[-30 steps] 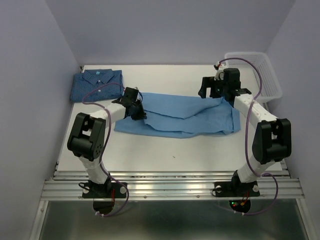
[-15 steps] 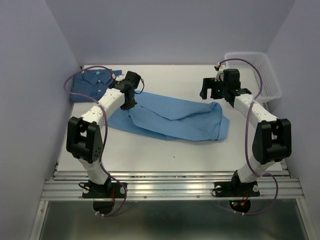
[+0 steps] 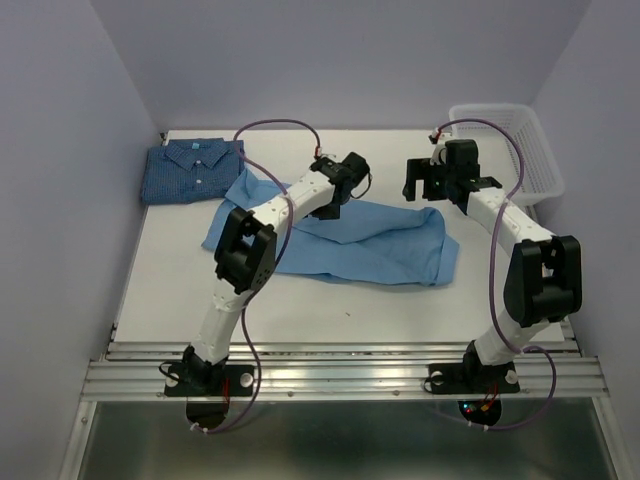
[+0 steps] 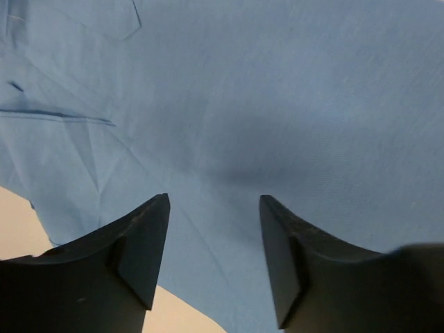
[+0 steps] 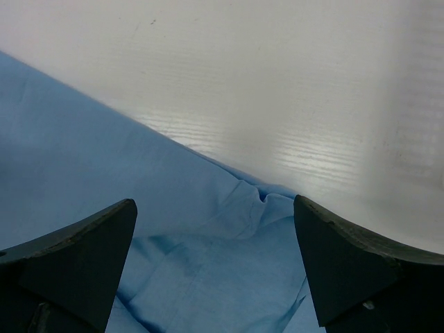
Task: Fold and stack the long sleeve shirts
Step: Fold the shirt
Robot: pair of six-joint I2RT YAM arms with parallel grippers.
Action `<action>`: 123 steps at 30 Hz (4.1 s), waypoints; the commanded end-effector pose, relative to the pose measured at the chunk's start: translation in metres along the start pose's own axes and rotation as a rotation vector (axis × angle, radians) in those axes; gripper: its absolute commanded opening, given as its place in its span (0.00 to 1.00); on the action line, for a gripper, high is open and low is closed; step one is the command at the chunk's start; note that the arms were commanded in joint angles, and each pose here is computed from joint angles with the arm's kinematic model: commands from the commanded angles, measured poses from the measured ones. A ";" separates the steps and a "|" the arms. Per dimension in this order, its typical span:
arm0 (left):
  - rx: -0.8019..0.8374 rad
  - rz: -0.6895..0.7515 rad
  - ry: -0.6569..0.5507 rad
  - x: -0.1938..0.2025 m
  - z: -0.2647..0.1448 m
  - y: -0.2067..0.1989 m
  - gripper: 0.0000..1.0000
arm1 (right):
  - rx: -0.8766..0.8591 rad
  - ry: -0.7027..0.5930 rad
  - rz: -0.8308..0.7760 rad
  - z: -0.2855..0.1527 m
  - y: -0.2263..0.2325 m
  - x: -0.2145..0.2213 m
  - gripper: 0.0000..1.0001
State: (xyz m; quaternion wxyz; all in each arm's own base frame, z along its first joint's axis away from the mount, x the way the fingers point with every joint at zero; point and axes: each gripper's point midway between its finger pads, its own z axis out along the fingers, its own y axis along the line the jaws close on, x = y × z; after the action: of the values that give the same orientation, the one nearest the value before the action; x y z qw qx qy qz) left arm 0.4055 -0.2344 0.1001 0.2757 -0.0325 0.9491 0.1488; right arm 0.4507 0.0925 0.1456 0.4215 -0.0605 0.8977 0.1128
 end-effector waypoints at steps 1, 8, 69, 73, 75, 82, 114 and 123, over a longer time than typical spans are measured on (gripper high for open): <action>0.039 -0.045 -0.056 -0.018 -0.026 0.022 0.98 | 0.015 -0.037 -0.026 -0.004 0.000 -0.014 1.00; 0.173 -0.281 -0.096 -0.004 -0.030 0.095 0.99 | -0.031 -0.034 -0.023 -0.001 0.008 -0.013 1.00; 0.237 0.111 -0.089 -0.030 0.002 -0.073 0.99 | -0.011 0.004 -0.016 0.002 0.004 -0.003 1.00; 0.279 0.052 -0.155 -0.042 -0.028 -0.055 0.99 | -0.014 0.003 -0.017 0.000 0.005 -0.004 1.00; 0.308 -0.001 -0.199 -0.047 -0.045 -0.035 0.99 | -0.015 0.000 -0.022 -0.001 0.005 -0.004 1.00; 0.476 -0.236 -0.205 -0.035 -0.050 0.042 0.99 | -0.020 0.017 -0.019 0.005 0.004 0.001 1.00; 0.591 -0.275 -0.061 -0.022 0.023 0.058 0.12 | -0.011 0.039 -0.025 0.011 0.005 0.006 1.00; 0.204 -0.265 -0.112 -0.024 0.021 0.150 0.09 | 0.007 0.043 -0.034 0.009 0.001 0.007 1.00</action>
State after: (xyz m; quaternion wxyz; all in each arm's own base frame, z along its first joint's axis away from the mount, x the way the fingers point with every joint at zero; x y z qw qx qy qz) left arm 0.4185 -0.1338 0.1084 0.3221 -0.0992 0.9385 -0.0756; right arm 0.4457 0.0960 0.1215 0.3886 -0.0683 0.9118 0.1136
